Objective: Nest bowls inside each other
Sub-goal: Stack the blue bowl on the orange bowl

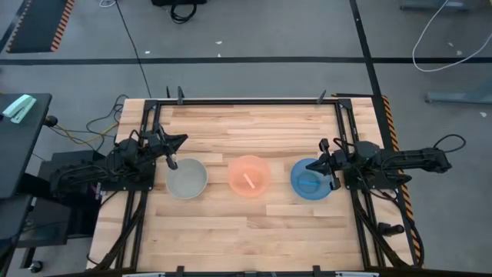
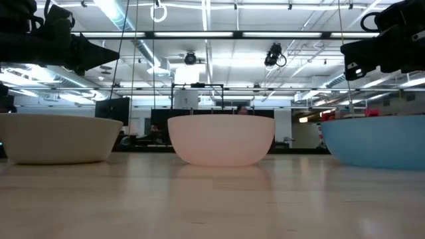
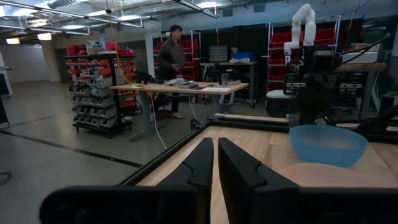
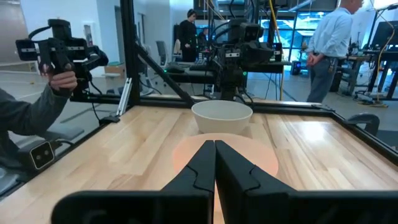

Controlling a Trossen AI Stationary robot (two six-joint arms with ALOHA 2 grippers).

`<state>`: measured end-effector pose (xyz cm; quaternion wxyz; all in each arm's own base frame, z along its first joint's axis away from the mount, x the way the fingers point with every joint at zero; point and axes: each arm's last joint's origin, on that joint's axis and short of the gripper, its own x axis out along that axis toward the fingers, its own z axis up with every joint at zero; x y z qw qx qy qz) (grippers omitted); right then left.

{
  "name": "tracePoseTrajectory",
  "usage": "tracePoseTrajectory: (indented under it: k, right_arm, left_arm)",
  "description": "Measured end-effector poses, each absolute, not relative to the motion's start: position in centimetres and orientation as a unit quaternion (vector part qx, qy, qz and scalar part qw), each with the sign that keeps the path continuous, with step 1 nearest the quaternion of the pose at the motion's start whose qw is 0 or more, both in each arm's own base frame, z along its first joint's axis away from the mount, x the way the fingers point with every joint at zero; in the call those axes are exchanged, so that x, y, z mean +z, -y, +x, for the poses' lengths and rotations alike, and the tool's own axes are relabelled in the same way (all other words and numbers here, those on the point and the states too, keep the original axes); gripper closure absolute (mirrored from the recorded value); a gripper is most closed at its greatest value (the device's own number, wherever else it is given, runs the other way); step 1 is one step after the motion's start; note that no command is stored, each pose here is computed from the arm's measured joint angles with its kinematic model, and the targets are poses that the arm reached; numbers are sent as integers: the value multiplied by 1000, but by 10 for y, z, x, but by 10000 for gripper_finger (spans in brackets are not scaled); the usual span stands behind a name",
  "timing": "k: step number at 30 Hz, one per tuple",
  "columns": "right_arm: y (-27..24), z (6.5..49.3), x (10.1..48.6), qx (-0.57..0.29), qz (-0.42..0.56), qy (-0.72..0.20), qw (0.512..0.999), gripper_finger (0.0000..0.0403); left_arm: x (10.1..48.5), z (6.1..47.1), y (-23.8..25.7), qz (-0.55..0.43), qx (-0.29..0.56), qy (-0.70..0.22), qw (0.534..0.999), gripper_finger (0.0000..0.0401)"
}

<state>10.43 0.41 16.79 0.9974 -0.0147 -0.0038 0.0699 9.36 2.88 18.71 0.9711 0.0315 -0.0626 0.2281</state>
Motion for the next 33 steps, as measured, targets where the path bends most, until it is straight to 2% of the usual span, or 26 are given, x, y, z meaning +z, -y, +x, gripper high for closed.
tracePoseTrajectory:
  k: [5,13,20,24,28,33]
  right_arm:
    - [-4,104,170,66,-6,15,998,388]
    - [2,102,190,-18,125,120,985,388]
    - [4,94,229,-38,158,165,973,388]
    - [6,86,252,-88,232,111,962,390]
    - [11,79,266,-193,284,9,939,391]
    - [12,78,283,-265,328,-103,901,391]
  left_arm:
    - [187,94,-29,32,228,63,971,374]
    - [187,94,-29,31,228,62,971,383]
    - [187,94,-29,31,228,62,971,373]
    - [187,94,-29,31,228,62,971,370]
    - [187,94,-29,31,228,62,971,372]
    - [187,94,-29,31,228,62,971,380]
